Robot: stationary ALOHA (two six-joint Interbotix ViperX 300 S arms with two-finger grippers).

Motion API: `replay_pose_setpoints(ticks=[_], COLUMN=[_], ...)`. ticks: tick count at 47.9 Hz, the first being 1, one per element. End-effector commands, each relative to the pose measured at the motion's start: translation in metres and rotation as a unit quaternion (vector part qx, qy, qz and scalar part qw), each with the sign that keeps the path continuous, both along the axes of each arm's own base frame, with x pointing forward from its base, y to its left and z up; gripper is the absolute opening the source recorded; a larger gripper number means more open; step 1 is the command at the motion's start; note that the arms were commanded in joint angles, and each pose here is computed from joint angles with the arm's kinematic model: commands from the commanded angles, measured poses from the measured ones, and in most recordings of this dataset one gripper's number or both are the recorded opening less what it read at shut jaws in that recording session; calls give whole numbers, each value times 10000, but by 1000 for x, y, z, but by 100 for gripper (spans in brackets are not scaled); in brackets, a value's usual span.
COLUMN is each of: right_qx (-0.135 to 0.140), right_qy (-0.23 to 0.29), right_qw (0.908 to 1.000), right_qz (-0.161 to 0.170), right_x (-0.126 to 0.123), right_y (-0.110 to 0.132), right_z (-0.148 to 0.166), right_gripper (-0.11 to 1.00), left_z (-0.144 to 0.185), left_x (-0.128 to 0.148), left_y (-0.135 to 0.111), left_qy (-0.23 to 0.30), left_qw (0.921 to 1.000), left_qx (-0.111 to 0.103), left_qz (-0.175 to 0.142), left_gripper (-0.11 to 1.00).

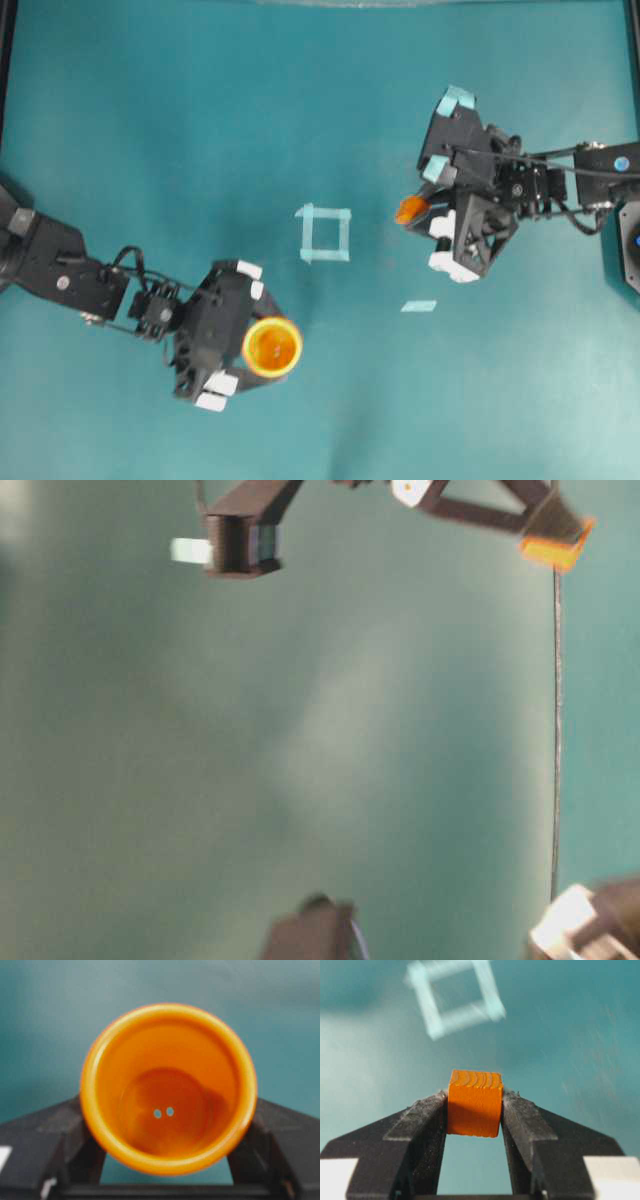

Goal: Hold the block with right arm and the cup with left arm, then put the block into the cup.
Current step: 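Lift the cup and cube, bringing both grippers together above the center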

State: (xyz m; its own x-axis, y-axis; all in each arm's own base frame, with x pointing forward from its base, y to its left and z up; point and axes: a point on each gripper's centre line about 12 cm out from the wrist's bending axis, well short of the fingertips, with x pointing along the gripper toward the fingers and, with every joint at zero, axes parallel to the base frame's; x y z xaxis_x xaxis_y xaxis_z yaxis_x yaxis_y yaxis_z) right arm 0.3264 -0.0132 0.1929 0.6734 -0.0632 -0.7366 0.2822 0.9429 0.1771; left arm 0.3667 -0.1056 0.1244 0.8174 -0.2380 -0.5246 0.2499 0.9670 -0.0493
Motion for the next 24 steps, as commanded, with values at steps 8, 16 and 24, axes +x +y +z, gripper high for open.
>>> replay_pose_setpoints(ticks=[8, 16, 24], right_qx=[-311, -568, -739], right_qy=[-823, -1272, -1522], right_qw=[9944, 9858, 9790], right_qz=[578, 936, 1140], right_x=[25, 44, 65], right_y=[14, 21, 26], right_z=[25, 35, 40], right_gripper=[40, 40, 40], left_z=[24, 28, 29], left_x=[21, 30, 38], left_y=[33, 42, 50], left_qy=[-356, -401, -292], left_qw=[9983, 9972, 9971], left_qx=[-60, -105, -28], left_qz=[456, 617, 699], left_gripper=[63, 63, 63])
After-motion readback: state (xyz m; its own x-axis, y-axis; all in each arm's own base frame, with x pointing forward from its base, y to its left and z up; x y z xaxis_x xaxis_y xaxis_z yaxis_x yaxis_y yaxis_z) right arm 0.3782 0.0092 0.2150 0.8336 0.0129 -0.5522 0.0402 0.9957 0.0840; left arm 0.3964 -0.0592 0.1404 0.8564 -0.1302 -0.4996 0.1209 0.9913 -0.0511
